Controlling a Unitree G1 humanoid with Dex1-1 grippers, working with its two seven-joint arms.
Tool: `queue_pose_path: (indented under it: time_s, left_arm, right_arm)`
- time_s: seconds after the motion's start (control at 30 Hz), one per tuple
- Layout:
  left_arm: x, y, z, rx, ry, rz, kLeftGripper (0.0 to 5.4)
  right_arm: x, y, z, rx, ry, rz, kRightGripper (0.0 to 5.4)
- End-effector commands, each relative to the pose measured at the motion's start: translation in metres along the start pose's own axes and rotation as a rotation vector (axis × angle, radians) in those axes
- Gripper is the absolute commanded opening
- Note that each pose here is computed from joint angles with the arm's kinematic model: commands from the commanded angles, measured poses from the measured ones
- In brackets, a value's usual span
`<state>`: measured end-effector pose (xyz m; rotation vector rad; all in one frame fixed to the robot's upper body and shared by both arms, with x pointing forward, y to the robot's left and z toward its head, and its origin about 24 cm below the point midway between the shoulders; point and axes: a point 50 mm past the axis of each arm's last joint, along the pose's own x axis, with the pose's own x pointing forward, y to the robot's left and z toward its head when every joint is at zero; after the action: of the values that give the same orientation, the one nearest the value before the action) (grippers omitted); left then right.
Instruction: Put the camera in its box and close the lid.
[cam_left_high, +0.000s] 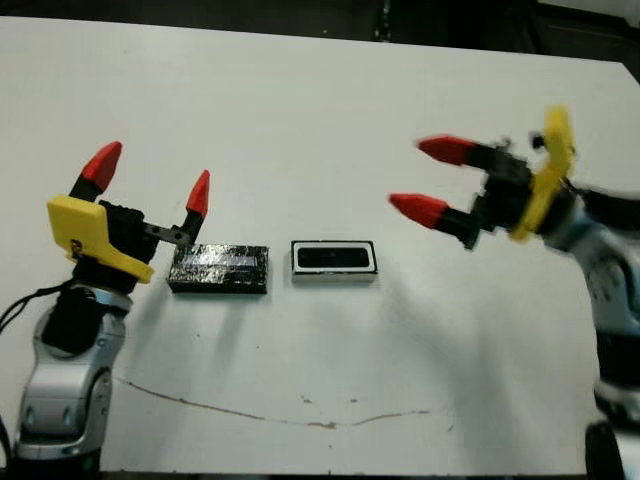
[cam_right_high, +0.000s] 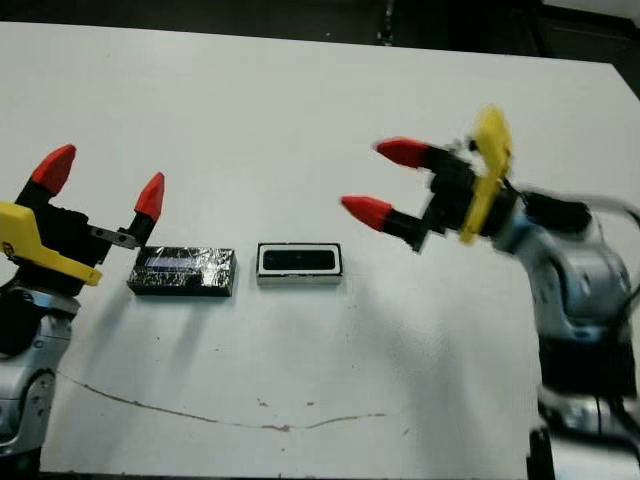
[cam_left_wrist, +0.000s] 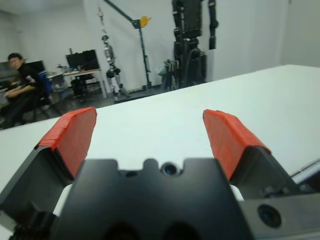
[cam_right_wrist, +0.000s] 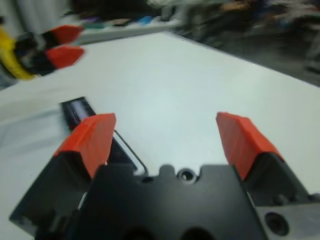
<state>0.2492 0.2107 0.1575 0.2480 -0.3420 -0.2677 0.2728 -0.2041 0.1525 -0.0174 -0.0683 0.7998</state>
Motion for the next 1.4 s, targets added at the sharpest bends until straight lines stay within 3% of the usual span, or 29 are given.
queue_pose_path:
  time_s: [0.03,0.2,0.33,0.6,0.7,0.9,1.03,1.17,1.4]
  left_arm:
    - [0.003,0.012,0.006,0.071,0.014,-0.104,5.4]
    - [0.011,0.029,0.019,0.169,0.066,-0.328,5.4]
    - [0.021,0.041,0.03,0.195,0.138,-0.529,5.4]
    - [0.035,0.054,0.028,-0.053,0.221,-0.928,5.4]
    - [0.038,0.053,0.026,-0.057,0.236,-1.019,5.4]
    - [0.042,0.045,0.026,0.101,0.257,-1.154,5.4]
    - [0.041,0.037,0.022,0.124,0.269,-1.205,5.4]
    - [0.039,0.03,0.013,0.091,0.264,-1.257,5.4]
    - [0.035,0.024,-0.001,0.156,0.342,-1.228,5.4]
  right_arm:
    - [-0.023,0.008,-0.012,0.025,-0.061,-0.168,4.51]
    - [-0.046,0.024,-0.024,0.065,-0.115,-0.325,3.73]
    - [-0.054,0.033,-0.031,0.097,-0.134,-0.338,3.12]
    - [-0.048,0.028,-0.039,0.117,-0.115,-0.366,1.9]
    - [-0.046,0.027,-0.042,0.127,-0.116,-0.362,1.49]
    - [-0.047,0.026,-0.043,0.135,-0.115,-0.378,0.53]
    - [-0.047,0.026,-0.042,0.116,-0.115,-0.384,0.01]
    - [-0.047,0.026,-0.043,0.12,-0.119,-0.382,0.01]
    - [-0.047,0.027,-0.043,0.107,-0.098,-0.383,0.01]
